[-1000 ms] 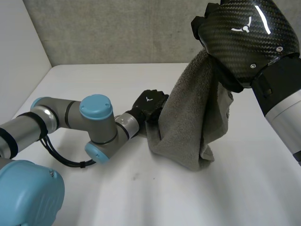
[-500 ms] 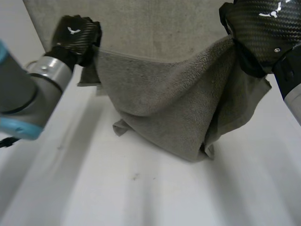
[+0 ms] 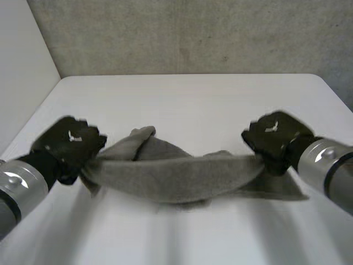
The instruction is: Fold the towel.
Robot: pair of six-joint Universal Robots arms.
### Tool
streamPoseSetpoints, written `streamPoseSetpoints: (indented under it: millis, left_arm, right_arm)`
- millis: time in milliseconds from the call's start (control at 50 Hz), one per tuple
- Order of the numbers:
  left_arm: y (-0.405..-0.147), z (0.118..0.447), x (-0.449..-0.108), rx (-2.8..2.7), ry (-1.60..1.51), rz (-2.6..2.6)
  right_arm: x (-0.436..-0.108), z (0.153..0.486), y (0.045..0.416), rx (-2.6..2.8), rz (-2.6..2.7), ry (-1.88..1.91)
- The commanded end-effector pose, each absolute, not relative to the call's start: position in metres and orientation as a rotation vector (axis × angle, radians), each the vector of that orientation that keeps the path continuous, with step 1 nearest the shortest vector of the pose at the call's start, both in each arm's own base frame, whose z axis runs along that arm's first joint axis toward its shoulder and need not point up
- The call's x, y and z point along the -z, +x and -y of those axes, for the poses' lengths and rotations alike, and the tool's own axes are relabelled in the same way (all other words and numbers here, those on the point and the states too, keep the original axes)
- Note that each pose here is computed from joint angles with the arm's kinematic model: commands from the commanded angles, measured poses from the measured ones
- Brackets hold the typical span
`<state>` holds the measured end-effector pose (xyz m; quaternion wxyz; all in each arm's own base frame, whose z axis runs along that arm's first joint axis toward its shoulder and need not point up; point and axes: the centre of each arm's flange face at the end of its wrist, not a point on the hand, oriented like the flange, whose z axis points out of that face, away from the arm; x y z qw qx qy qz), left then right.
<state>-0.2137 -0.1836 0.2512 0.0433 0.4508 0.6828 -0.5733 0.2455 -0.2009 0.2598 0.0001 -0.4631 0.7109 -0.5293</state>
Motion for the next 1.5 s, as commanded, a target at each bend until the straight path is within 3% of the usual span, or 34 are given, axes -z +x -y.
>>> streamPoseSetpoints:
  millis: [20, 100, 120, 140, 160, 180, 200, 240, 260, 280, 340, 420, 520, 580, 640, 740, 800, 840, 940, 1140, 1200, 1300, 1400, 1500]
  left_arm:
    - [-0.218, 0.213, -0.202, 1.551, 1.459, -2.195]
    - [-0.233, 0.268, -0.194, 1.623, 1.416, -2.122]
    - [-0.239, 0.291, -0.203, 1.696, 1.378, -2.056]
    - [-0.239, 0.291, -0.203, 1.696, 1.377, -2.056]
    - [-0.245, 0.316, -0.222, 1.793, 1.308, -1.956]
    - [-0.251, 0.340, -0.248, 1.914, 1.221, -1.828]
    - [-0.251, 0.340, -0.248, 1.915, 1.220, -1.827]
    - [-0.258, 0.375, -0.326, 2.203, 0.965, -1.511]
    - [-0.260, 0.381, -0.367, 2.346, 0.835, -1.357]
    - [-0.260, 0.381, -0.367, 2.347, 0.834, -1.356]
    - [-0.254, 0.375, -0.442, 2.664, 0.541, -1.065]
    - [-0.250, 0.365, -0.452, 2.725, 0.501, -1.033]
    - [-0.248, 0.360, -0.409, 2.643, 0.588, -1.208]
    - [-0.242, 0.354, -0.359, 2.543, 0.657, -1.393]
    - [-0.240, 0.350, -0.339, 2.503, 0.682, -1.456]
    - [-0.237, 0.330, -0.263, 2.375, 0.830, -1.670]
    - [-0.237, 0.325, -0.243, 2.336, 0.865, -1.729]
    - [-0.236, 0.315, -0.200, 2.226, 0.932, -1.874]
    - [-0.233, 0.303, -0.151, 2.073, 0.996, -2.043]
    - [-0.229, 0.291, -0.138, 1.967, 1.064, -2.076]
    - [-0.228, 0.288, -0.146, 1.967, 1.080, -2.031]
    - [-0.226, 0.282, -0.152, 1.976, 1.076, -2.018]
    - [-0.222, 0.276, -0.150, 1.961, 1.076, -2.034]
    - [-0.222, 0.274, -0.149, 1.956, 1.077, -2.042]
  right_arm:
    - [-0.217, 0.220, 0.256, 1.472, -2.292, -1.618]
    - [-0.217, 0.259, 0.271, 1.608, -2.268, -1.598]
    - [-0.228, 0.277, 0.278, 1.746, -2.244, -1.564]
    - [-0.247, 0.299, 0.283, 1.945, -2.208, -1.497]
    - [-0.248, 0.299, 0.283, 1.947, -2.207, -1.496]
    - [-0.275, 0.319, 0.287, 2.188, -2.146, -1.385]
    - [-0.275, 0.319, 0.287, 2.191, -2.145, -1.384]
    - [-0.344, 0.345, 0.293, 2.683, -1.883, -1.078]
    - [-0.374, 0.350, 0.294, 2.871, -1.701, -0.924]
    - [-0.375, 0.350, 0.294, 2.873, -1.699, -0.922]
    - [-0.438, 0.336, 0.290, 3.167, -1.237, -0.636]
    - [-0.434, 0.325, 0.288, 3.157, -1.210, -0.675]
    - [-0.391, 0.321, 0.289, 3.028, -1.363, -0.798]
    - [-0.338, 0.316, 0.284, 2.864, -1.566, -0.904]
    - [-0.323, 0.313, 0.280, 2.819, -1.629, -0.940]
    - [-0.254, 0.290, 0.276, 2.555, -1.804, -1.141]
    - [-0.238, 0.284, 0.276, 2.484, -1.820, -1.200]
    - [-0.202, 0.275, 0.277, 2.326, -1.864, -1.299]
    - [-0.157, 0.269, 0.277, 2.127, -1.967, -1.384]
    - [-0.148, 0.255, 0.270, 1.902, -2.110, -1.402]
    - [-0.151, 0.261, 0.262, 1.869, -2.172, -1.255]
    - [-0.165, 0.295, 0.222, 1.832, -2.304, -0.646]
    - [-0.159, 0.305, 0.203, 1.719, -2.337, -0.329]
    - [-0.148, 0.296, 0.198, 1.593, -2.412, -0.279]
